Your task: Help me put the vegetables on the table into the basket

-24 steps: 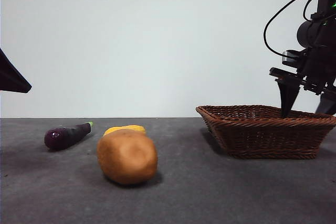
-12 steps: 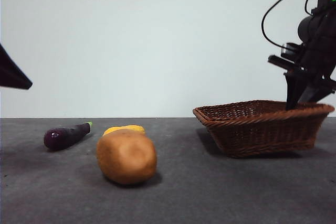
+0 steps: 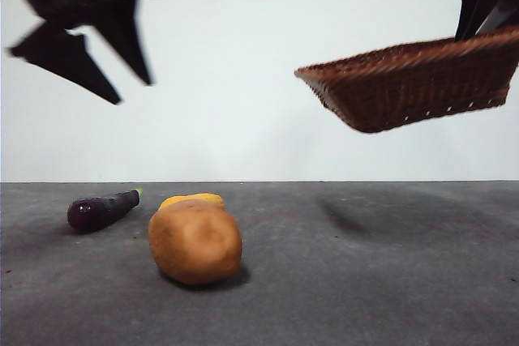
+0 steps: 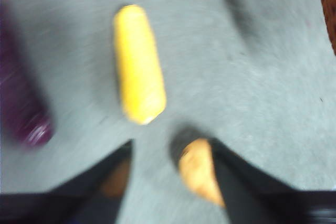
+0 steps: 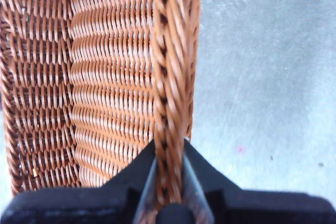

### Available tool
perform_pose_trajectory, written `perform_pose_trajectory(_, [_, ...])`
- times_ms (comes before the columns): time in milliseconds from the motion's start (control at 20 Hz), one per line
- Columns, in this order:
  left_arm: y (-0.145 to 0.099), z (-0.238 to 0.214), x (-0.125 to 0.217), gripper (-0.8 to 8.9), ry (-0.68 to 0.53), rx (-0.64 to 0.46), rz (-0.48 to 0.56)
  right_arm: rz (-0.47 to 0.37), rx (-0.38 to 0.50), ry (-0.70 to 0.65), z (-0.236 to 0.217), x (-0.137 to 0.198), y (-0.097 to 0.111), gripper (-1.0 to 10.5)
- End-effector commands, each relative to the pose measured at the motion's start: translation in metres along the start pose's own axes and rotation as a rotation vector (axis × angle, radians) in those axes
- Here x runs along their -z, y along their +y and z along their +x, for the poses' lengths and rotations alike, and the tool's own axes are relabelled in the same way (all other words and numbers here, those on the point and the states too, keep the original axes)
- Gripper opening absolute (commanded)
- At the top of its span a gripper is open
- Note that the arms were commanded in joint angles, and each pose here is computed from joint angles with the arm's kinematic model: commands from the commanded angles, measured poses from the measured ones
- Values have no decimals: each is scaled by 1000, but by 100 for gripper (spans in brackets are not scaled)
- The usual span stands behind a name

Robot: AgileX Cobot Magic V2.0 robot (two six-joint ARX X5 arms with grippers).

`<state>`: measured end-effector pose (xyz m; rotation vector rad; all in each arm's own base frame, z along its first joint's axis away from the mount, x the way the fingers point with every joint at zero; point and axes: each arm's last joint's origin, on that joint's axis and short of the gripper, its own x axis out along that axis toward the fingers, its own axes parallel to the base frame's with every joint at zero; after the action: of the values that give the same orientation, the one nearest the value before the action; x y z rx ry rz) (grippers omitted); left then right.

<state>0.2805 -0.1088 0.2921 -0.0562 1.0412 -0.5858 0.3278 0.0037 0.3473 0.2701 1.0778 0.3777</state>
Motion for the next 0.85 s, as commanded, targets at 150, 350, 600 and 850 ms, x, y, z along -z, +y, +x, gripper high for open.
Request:
perform_pose_trajectory(150, [-9,50,-33,629,92,-109,86,-7,17,-44,-31,10,3,-16])
perform_pose_trajectory(350, [-6,93,-44,630,156,-165,125,10,38,-56,-52,21,-1,-16])
perform_pose_trajectory(600, [7,131,-37,627,231,-170,105,9,47,-57,-59,25,-3,-16])
perform_pose_trajectory(850, [10,149,-32,623,262,-176,82,5,47,-57,-59,25,-3,-16])
